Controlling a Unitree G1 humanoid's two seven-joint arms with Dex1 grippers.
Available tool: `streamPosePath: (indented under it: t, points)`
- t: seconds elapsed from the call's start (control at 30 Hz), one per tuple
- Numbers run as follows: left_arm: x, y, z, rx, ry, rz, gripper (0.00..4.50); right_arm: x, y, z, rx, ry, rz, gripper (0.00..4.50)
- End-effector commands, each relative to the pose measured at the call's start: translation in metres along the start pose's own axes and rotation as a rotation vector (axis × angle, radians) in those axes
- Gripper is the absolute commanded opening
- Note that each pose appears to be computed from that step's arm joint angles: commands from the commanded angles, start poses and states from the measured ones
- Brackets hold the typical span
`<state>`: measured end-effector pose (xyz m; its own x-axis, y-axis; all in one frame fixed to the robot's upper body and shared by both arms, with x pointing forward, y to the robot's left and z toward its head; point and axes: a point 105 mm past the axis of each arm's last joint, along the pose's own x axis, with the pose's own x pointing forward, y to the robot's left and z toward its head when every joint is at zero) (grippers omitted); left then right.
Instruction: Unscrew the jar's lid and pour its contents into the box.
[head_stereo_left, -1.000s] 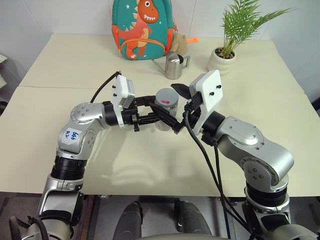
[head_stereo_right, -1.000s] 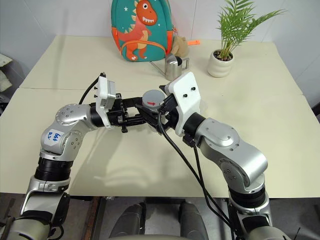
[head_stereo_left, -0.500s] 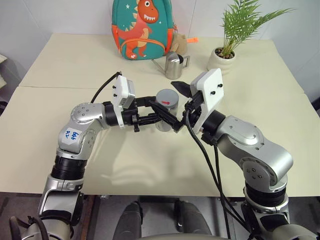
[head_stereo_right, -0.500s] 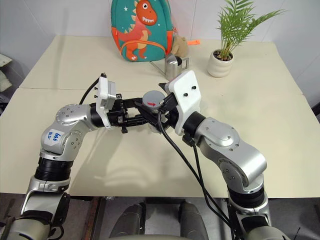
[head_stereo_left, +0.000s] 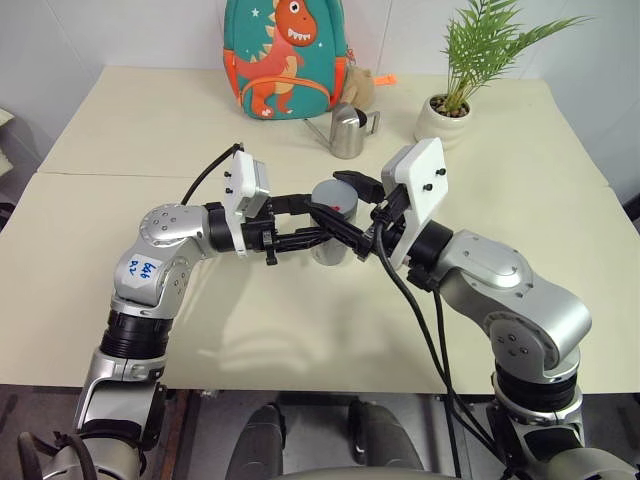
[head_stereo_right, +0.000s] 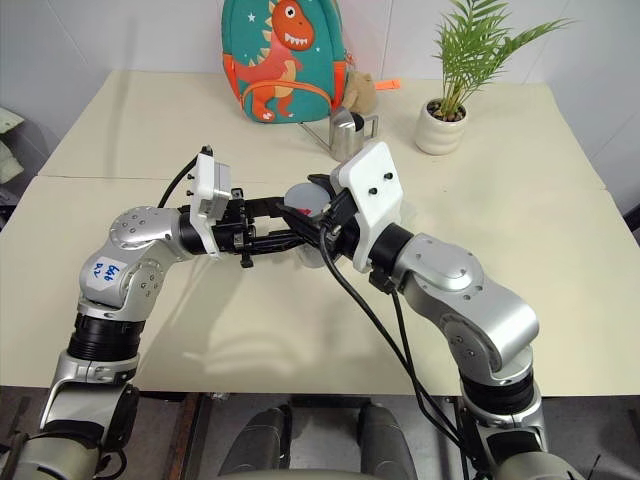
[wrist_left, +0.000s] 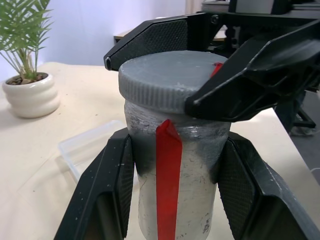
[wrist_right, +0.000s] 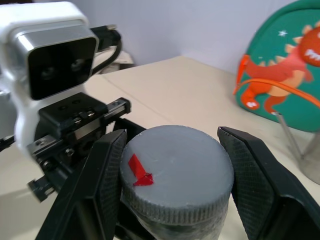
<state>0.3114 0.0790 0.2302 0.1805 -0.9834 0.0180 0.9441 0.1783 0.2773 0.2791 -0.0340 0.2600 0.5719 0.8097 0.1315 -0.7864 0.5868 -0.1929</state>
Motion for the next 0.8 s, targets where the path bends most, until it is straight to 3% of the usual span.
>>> streamPosePath:
  t: [0.03, 0.37, 0.8]
  points:
    - [-0.003, -0.001, 0.017, 0.047, -0.025, -0.054, 1.97, -0.004, 0.035, 0.02, -0.014, -0.068, 0.272, 2.56]
    - [-0.01, 0.0, 0.025, 0.048, -0.041, -0.142, 1.97, -0.013, 0.054, 0.034, 0.018, -0.103, 0.56, 2.56]
    - [-0.014, 0.0, 0.028, 0.067, -0.029, -0.221, 1.97, -0.022, 0.056, 0.033, 0.001, -0.075, 0.679, 2.56]
